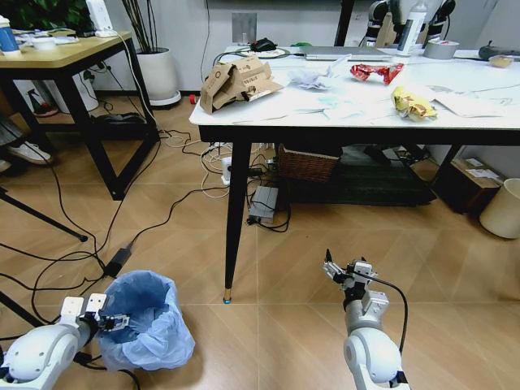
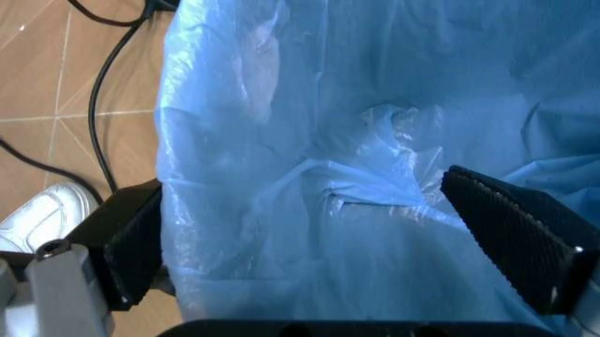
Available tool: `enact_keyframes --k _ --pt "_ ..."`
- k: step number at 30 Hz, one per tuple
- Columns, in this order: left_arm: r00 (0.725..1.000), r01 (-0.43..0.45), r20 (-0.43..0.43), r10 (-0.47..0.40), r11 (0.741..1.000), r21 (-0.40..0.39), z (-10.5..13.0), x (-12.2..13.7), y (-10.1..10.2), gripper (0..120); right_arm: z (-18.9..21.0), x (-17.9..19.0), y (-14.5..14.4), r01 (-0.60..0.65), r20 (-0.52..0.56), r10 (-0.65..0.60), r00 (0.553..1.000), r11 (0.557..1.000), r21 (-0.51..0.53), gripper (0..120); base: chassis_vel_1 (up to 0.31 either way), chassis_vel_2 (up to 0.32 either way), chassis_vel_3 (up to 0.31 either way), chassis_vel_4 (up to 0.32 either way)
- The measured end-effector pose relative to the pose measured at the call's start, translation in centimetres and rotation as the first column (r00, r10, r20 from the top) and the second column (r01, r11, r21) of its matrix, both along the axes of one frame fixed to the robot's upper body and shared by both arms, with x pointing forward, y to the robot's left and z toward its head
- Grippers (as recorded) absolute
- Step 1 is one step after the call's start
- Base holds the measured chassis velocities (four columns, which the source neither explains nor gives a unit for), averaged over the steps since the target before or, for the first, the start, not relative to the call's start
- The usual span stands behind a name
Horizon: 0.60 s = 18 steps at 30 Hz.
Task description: Pick up the trash bin and place the trash from the table into it.
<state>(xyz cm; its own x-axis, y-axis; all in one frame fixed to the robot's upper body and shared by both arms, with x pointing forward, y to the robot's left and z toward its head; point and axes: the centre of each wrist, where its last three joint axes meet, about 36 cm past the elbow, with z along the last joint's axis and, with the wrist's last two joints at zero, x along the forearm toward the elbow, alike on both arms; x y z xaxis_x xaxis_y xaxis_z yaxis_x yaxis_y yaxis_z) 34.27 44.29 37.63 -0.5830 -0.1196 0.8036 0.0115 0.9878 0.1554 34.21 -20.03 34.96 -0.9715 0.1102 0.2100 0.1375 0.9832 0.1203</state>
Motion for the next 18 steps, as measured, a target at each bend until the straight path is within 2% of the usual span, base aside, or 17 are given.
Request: enact_keyframes --k 18 --pt "1.000 -0.019 0.005 0.019 1.000 0.011 0.7 -0.2 1.1 100 -0.1 -0.4 0.2 0.004 -0.007 -0.004 1.000 1.000 0.003 100 0.000 0.000 0.000 0.000"
